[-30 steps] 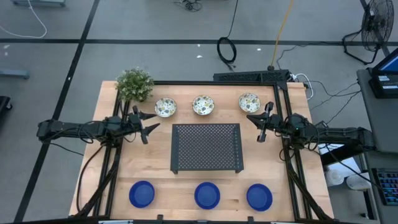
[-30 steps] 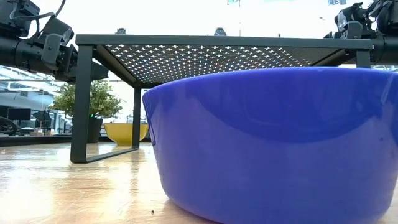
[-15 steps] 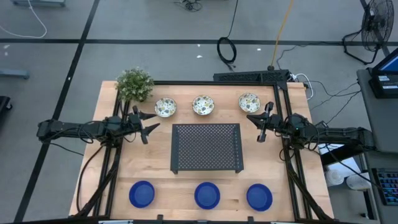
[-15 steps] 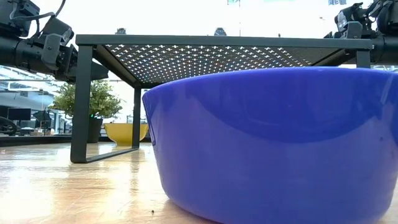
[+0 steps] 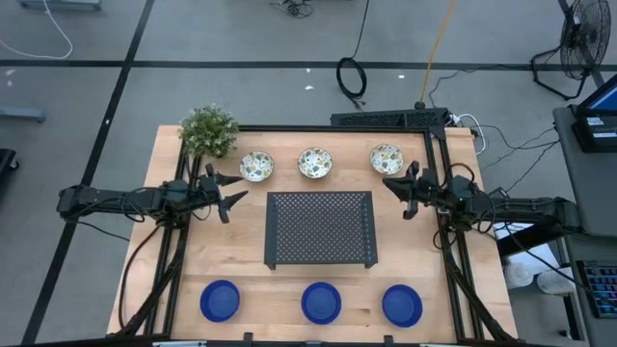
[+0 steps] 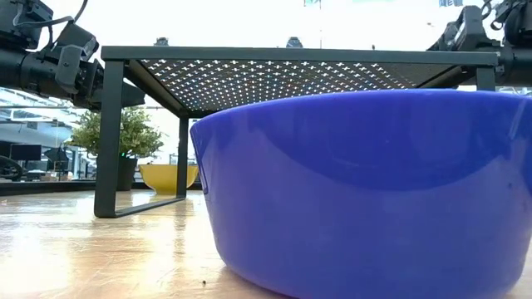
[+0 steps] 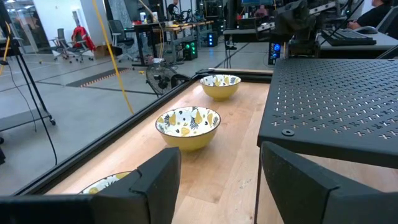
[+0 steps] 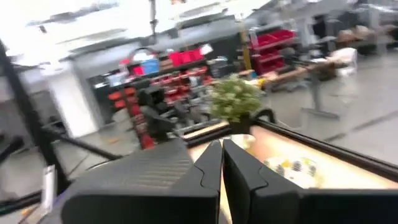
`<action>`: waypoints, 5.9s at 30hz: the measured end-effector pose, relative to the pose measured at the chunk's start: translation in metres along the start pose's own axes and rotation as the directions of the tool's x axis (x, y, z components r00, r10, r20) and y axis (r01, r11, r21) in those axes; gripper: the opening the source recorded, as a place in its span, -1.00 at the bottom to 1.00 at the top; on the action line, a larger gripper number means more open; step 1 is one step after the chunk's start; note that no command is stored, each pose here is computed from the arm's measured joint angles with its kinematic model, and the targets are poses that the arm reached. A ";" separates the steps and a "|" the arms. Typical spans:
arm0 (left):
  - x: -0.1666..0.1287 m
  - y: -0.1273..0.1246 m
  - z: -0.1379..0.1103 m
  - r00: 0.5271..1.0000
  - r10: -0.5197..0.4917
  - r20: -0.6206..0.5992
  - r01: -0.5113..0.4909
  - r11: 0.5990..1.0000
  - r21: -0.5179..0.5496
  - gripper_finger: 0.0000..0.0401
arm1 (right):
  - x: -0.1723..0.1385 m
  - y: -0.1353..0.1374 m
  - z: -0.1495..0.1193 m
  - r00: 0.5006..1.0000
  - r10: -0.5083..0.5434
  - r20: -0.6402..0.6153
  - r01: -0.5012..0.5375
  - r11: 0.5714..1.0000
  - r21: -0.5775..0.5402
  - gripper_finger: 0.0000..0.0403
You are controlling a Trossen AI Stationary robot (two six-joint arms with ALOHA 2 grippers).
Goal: Pick & Place Mini bowls
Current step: Put the right blue bowl on the shelf
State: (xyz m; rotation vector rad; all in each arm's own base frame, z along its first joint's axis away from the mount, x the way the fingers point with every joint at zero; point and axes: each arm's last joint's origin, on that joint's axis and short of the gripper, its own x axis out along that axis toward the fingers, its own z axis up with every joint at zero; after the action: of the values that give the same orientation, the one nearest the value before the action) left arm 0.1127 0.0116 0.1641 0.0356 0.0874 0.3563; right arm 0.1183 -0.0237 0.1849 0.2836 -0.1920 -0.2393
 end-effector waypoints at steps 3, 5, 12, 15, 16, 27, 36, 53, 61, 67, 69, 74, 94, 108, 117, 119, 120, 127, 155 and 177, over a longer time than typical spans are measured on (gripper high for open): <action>0.000 0.000 0.000 1.000 0.000 0.000 0.000 1.000 0.000 0.13 | 0.000 -0.001 0.000 1.000 -0.021 0.005 0.021 1.000 -0.013 -0.99; 0.000 0.000 0.000 1.000 0.000 0.000 0.000 1.000 0.000 0.13 | 0.000 0.000 0.001 1.000 -0.016 0.011 0.016 0.999 -0.041 -0.99; 0.000 0.000 0.000 1.000 0.000 0.000 0.000 1.000 0.000 0.13 | 0.000 0.000 0.003 0.999 -0.033 0.038 0.037 0.993 -0.111 -0.99; 0.000 0.000 0.000 1.000 0.000 0.000 0.000 1.000 0.000 0.13 | 0.000 0.003 0.010 0.994 0.017 0.109 -0.008 0.997 -0.075 -0.99; 0.000 0.000 0.000 1.000 0.001 0.000 -0.001 1.000 0.000 0.13 | -0.001 0.004 0.013 0.990 0.041 0.132 -0.033 0.998 -0.059 -0.99; 0.000 0.000 0.000 1.000 0.000 0.001 0.000 1.000 0.000 0.13 | 0.044 0.077 0.061 0.915 0.371 -0.157 -0.381 0.924 -0.033 -0.45; 0.000 0.000 0.000 1.000 0.000 -0.003 0.000 1.000 0.001 0.13 | 0.060 0.164 0.090 0.642 0.268 -0.719 -0.245 0.960 0.139 -0.02; 0.000 0.000 -0.001 1.000 0.000 -0.007 0.000 1.000 0.002 0.13 | 0.008 0.203 -0.002 0.142 -0.050 -0.989 0.144 0.989 -0.029 -0.18; 0.000 0.000 -0.001 1.000 0.001 -0.007 -0.001 1.000 0.002 0.13 | 0.000 0.206 -0.043 0.011 -0.125 -0.992 0.077 0.989 -0.124 -0.18; 0.000 0.000 -0.001 1.000 0.000 -0.007 0.000 1.000 0.002 0.13 | 0.000 0.210 -0.059 -0.059 -0.111 -0.992 0.091 0.989 -0.116 -0.18; 0.000 0.000 -0.001 1.000 0.000 -0.007 0.000 1.000 0.002 0.13 | 0.001 0.211 -0.062 -0.073 -0.101 -0.992 0.103 0.989 -0.109 -0.18; 0.000 0.000 -0.001 1.000 0.000 -0.007 0.000 1.000 0.002 0.13 | 0.001 0.211 -0.071 -0.093 -0.127 -0.987 0.103 0.985 -0.137 -0.18; 0.000 0.000 -0.001 1.000 0.000 -0.007 0.000 1.000 0.002 0.13 | -0.014 0.175 -0.095 -0.162 -0.252 -0.954 0.159 0.947 -0.277 -0.18; 0.000 0.000 -0.001 1.000 0.000 -0.007 0.000 1.000 0.002 0.13 | -0.014 0.166 -0.093 -0.168 -0.254 -0.952 0.173 0.943 -0.282 -0.18; 0.000 0.000 -0.001 1.000 0.000 -0.007 0.000 1.000 0.002 0.13 | -0.006 0.165 -0.072 -0.122 -0.157 -0.980 0.227 0.957 -0.182 -0.18; 0.000 0.000 -0.001 1.000 0.000 -0.007 0.000 1.000 0.002 0.13 | -0.006 0.165 -0.072 -0.118 -0.150 -0.982 0.223 0.959 -0.173 -0.18; 0.000 0.000 -0.001 1.000 0.000 -0.007 0.000 1.000 0.002 0.13 | -0.006 0.165 -0.072 -0.115 -0.146 -0.983 0.215 0.962 -0.168 -0.18; 0.000 0.000 -0.001 1.000 0.000 -0.007 0.000 1.000 0.002 0.13 | -0.006 0.166 -0.072 -0.113 -0.143 -0.983 0.142 0.977 -0.158 -0.18; 0.000 0.000 -0.001 1.000 0.000 -0.007 0.000 1.000 0.002 0.13 | -0.010 0.160 -0.075 -0.133 -0.172 -0.976 0.149 0.970 -0.191 -0.18; 0.000 0.000 -0.001 1.000 0.000 -0.007 0.000 1.000 0.002 0.13 | -0.010 0.159 -0.075 -0.133 -0.172 -0.976 0.149 0.970 -0.192 -0.41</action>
State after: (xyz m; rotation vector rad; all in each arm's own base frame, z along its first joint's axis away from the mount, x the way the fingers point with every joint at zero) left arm 0.1126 0.0117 0.1635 0.0368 0.0946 0.3564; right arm 0.1582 0.1464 0.1601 0.4118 1.5183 -0.2088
